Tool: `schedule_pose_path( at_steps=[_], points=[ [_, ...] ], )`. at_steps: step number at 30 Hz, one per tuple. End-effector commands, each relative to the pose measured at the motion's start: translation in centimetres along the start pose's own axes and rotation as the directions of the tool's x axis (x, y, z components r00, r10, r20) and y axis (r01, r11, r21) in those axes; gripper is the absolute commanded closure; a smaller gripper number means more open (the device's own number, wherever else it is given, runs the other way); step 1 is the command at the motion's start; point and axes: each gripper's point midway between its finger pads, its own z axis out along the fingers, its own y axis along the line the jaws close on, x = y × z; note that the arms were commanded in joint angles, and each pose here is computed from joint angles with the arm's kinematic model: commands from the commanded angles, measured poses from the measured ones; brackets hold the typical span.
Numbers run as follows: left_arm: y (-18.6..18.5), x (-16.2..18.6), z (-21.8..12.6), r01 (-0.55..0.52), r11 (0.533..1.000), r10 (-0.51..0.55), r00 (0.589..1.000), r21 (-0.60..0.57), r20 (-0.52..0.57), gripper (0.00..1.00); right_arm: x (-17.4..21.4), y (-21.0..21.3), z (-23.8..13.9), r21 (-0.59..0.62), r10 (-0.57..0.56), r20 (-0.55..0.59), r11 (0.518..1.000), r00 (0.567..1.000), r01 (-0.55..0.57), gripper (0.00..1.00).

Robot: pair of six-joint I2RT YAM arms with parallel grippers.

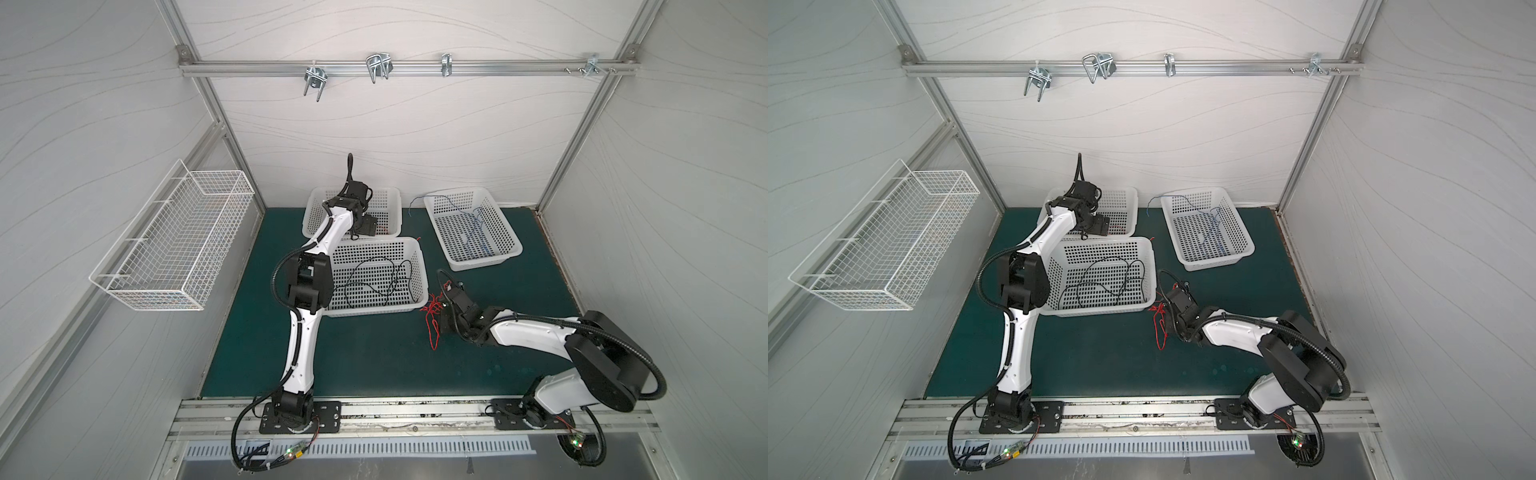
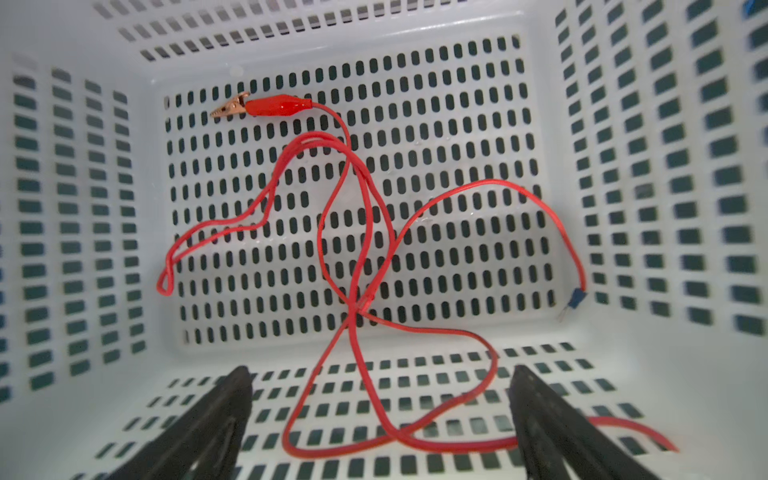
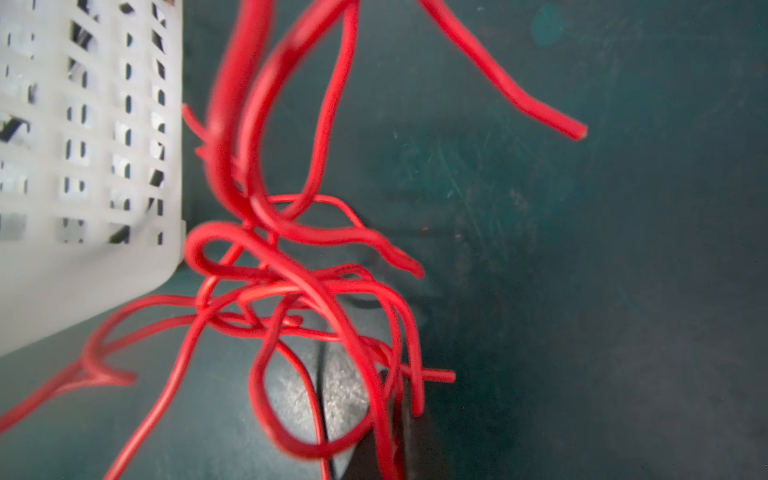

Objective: Untangle the cables
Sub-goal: 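Move the left gripper toward the red tangle while the right lowers it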

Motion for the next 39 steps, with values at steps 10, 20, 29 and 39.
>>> schedule_pose_path(
  at_steps=[10,20,29,39],
  points=[
    [-4.4,-4.5,-11.2,-0.05,0.985,-0.002,0.955,0.167,0.296,0.01,-1.1,-2.2,-3.8,0.071,0.017,0.084,0.997,0.996,-0.023,0.84],
    [-14.1,-0.4,-15.3,-0.264,0.907,0.127,0.914,0.328,0.384,0.02,-1.9,-4.4,-8.6,0.062,0.007,0.152,0.998,0.988,-0.016,0.55],
    [-21.2,5.1,-19.6,-0.436,0.803,0.229,0.855,0.405,0.465,0.04,-3.1,-6.1,-9.5,-0.09,0.18,0.151,0.982,0.972,-0.168,0.51],
    [-24.5,10.1,-22.1,-0.471,0.742,0.244,0.852,0.477,0.463,0.05,-4.8,-5.6,-5.7,-0.122,0.153,0.107,0.983,0.982,-0.139,0.59]
  ],
)
